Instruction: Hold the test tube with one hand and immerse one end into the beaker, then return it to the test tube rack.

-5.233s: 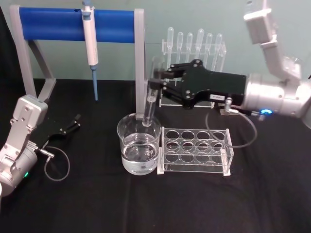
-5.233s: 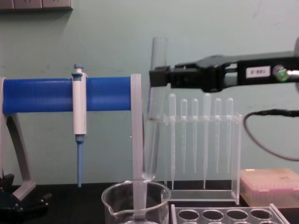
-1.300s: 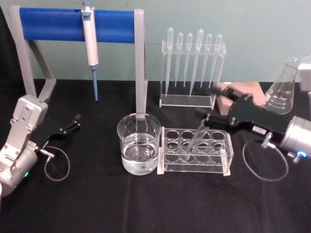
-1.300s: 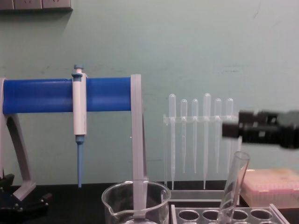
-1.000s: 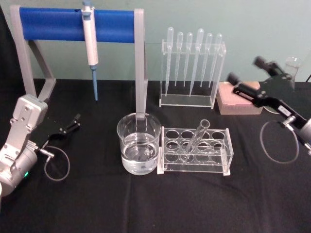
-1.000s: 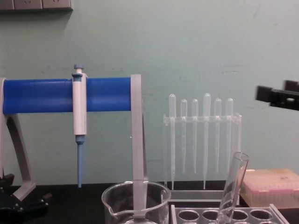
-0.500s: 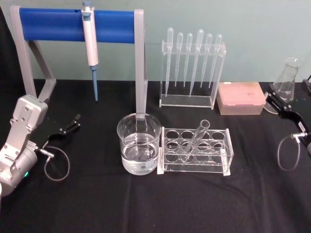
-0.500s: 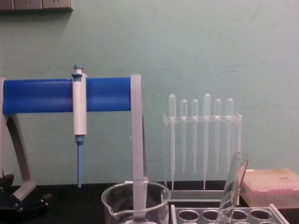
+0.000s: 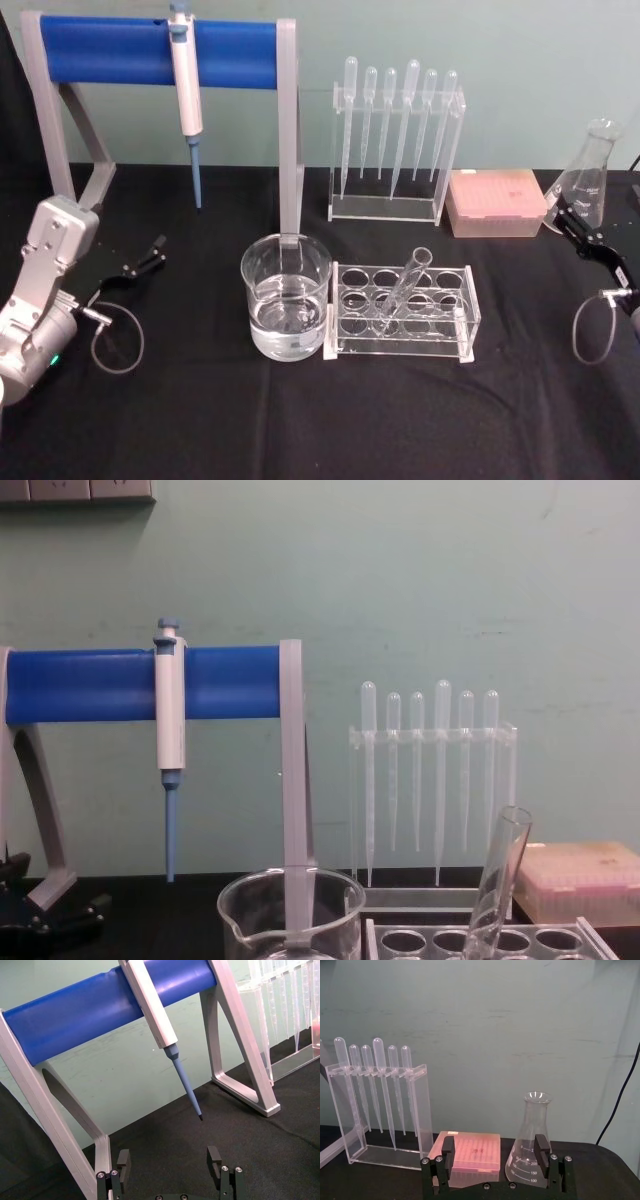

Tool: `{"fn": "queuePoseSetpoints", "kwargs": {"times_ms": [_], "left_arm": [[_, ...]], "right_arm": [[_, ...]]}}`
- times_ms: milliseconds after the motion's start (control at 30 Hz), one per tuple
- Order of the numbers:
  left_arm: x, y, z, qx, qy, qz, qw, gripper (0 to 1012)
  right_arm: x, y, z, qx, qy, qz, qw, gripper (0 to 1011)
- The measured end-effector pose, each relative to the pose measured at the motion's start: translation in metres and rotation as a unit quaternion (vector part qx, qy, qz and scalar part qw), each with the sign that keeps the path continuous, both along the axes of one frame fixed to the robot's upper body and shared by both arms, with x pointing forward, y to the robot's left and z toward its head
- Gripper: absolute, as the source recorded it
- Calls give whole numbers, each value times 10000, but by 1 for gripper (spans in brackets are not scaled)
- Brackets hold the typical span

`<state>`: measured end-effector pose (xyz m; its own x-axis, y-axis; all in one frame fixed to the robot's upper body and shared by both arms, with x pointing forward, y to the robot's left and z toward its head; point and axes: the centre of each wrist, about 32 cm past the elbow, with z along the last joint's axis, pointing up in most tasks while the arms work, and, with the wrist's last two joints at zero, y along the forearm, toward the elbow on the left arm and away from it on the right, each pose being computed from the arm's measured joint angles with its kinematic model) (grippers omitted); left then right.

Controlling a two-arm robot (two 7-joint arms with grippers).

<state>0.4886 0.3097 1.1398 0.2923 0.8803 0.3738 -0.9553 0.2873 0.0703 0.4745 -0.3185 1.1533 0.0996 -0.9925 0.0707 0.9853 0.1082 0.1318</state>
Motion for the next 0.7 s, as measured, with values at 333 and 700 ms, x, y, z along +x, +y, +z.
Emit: {"fn": "queuePoseSetpoints", "kwargs": {"times_ms": [333, 700], "left_arm": [[0, 0, 0, 0, 1, 0, 10000, 1000], [0, 0, 0, 0, 0, 0, 10000, 1000]], "right_arm": [[-1, 4, 8, -8, -12, 6, 10000, 1002], [-1, 6, 12, -15, -17, 5, 10000, 1003]]}}
